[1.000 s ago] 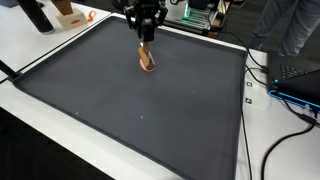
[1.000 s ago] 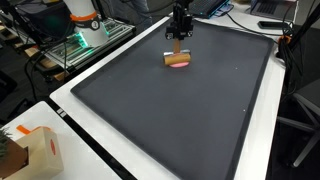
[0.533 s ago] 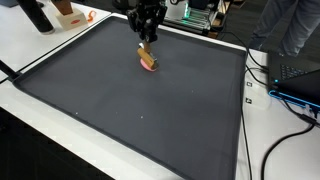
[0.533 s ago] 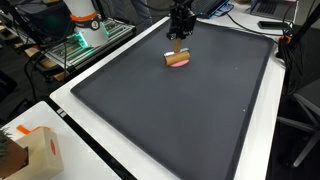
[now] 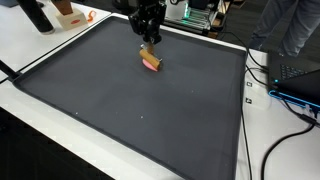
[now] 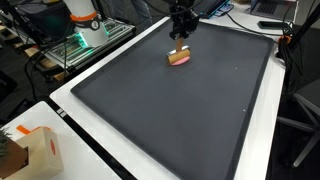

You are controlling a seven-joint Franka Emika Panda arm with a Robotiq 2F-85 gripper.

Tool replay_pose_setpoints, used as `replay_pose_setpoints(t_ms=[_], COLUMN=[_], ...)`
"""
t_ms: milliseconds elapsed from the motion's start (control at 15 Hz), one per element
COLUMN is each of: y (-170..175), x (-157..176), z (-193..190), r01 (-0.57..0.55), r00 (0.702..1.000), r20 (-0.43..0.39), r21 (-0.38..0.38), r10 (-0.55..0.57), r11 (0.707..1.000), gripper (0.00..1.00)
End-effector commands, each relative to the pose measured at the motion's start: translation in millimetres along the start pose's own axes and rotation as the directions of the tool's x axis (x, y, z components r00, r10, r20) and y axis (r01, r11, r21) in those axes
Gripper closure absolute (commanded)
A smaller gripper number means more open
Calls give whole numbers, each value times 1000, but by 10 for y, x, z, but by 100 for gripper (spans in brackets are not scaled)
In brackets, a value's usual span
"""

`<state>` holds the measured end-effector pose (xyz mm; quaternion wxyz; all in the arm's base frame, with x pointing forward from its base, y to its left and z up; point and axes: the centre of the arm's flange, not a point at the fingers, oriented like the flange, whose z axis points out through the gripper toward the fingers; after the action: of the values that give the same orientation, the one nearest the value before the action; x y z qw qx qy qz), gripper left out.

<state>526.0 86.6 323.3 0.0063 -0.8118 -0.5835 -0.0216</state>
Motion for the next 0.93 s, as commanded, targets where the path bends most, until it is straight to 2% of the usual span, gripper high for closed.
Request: replay_pose_setpoints(t_ms=[0,867], y=[-61,-187], x=[114,306], z=[403,156], r01=[27,28], r00=[998,998], r20=[-52,-60], r21=[56,50], r10=[-24,-25], r11=[998,998], gripper=[76,76])
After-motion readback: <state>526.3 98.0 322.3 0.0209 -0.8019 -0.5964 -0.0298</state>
